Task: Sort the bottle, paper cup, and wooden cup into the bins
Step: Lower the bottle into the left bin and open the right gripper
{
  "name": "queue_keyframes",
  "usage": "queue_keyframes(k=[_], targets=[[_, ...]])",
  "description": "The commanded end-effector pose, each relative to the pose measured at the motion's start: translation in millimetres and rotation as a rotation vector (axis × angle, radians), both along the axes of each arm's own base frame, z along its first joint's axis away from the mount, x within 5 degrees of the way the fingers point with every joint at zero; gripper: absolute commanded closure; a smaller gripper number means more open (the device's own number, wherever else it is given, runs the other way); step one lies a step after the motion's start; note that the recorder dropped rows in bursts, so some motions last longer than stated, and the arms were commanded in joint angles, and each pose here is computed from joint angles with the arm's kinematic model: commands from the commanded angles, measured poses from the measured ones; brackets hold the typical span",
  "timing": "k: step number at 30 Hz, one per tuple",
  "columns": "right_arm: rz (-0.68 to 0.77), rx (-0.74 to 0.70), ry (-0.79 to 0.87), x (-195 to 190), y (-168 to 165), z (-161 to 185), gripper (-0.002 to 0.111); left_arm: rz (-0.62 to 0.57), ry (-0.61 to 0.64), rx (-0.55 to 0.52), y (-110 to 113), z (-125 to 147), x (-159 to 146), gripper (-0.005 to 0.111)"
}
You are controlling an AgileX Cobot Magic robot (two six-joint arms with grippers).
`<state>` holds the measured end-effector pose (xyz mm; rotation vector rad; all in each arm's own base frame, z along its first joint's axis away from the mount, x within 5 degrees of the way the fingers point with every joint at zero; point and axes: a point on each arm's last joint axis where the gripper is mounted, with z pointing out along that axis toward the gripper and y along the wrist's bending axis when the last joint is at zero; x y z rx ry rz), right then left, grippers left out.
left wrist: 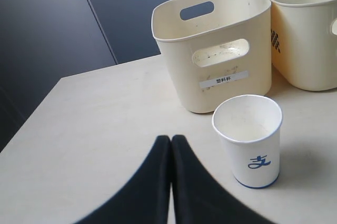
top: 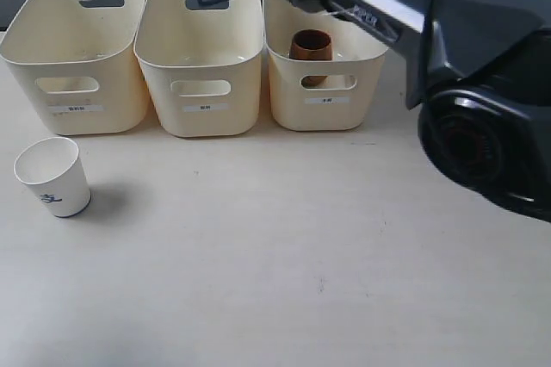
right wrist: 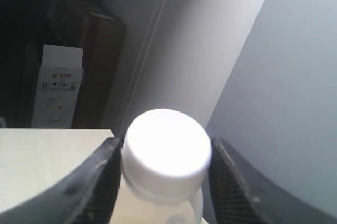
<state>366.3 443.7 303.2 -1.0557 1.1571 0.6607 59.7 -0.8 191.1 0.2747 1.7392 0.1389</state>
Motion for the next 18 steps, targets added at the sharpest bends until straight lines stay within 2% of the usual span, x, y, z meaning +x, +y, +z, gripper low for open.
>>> queue_keyframes(k=[1, 6, 13, 18], targets=[[-0.03, 0.011, 0.071, 24, -2, -30, 0.109, -0.006, -0.001, -0.001, 0, -1, 0, 0.107], [-0.022, 0.002, 0.12, 31, -3, -50, 0.109, -0.006, -0.001, -0.001, 0, -1, 0, 0.107], [-0.006, 0.029, 0.191, 30, -2, -52, 0.109, -0.006, -0.001, -0.001, 0, -1, 0, 0.107], [-0.009, -0.064, 0.229, 30, -1, -65, 0.108, -0.006, -0.001, -0.001, 0, -1, 0, 0.107]])
